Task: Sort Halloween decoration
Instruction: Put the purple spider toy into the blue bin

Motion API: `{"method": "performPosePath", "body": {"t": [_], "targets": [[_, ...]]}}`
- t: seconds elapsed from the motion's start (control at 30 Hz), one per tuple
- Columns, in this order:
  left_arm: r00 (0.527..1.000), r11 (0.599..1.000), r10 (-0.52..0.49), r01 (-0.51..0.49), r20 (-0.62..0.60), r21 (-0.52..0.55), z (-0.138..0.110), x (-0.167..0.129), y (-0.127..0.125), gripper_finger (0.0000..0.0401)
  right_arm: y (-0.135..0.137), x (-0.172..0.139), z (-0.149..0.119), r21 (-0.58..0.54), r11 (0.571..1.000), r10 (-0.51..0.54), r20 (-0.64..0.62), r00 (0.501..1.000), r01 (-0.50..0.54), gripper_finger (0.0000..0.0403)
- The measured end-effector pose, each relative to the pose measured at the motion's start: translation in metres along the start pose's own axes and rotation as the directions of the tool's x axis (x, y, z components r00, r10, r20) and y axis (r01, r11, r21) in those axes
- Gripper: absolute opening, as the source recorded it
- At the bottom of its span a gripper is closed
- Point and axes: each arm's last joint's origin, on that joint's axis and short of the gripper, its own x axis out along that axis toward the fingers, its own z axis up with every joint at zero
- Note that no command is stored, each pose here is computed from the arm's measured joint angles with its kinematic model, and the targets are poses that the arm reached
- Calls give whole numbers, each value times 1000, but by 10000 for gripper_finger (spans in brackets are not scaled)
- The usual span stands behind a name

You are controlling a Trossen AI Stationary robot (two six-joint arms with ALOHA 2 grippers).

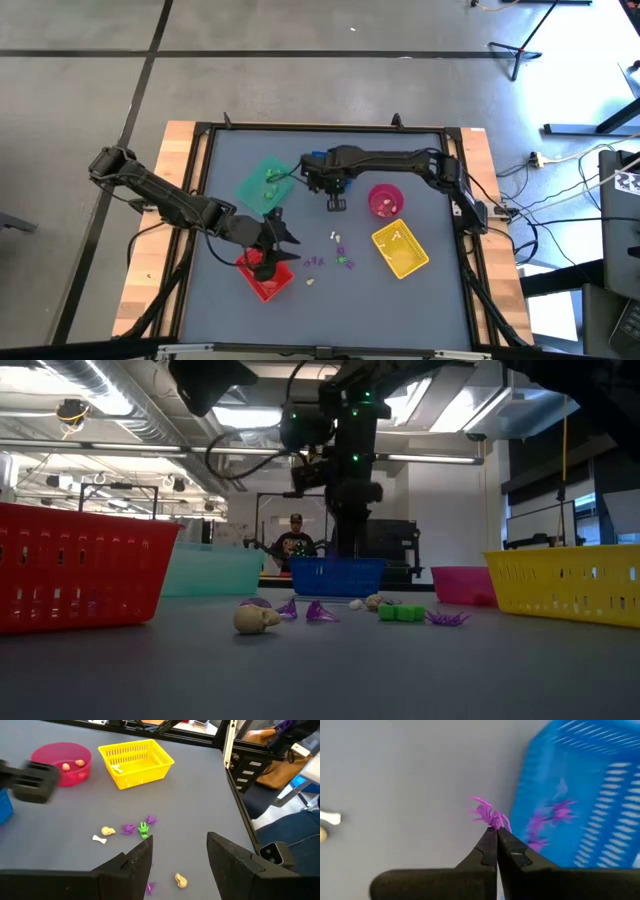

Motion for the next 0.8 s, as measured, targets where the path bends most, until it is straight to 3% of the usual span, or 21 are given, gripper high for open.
{"method": "performPosePath", "body": {"t": [0.27, 0.5, 0.8], "targets": [[1000, 1000, -4, 4, 0, -1, 0, 0, 0, 170, -31, -35, 6, 20, 999, -39, 89, 995, 37, 0], [1000, 1000, -4, 4, 0, -1, 0, 0, 0, 170, -53, -34, 0, 65, 997, -52, 104, 993, 45, 0], [1000, 1000, -4, 4, 0, -1, 0, 0, 0, 170, -57, -34, 0, 73, 996, -54, 112, 992, 46, 23]]}}
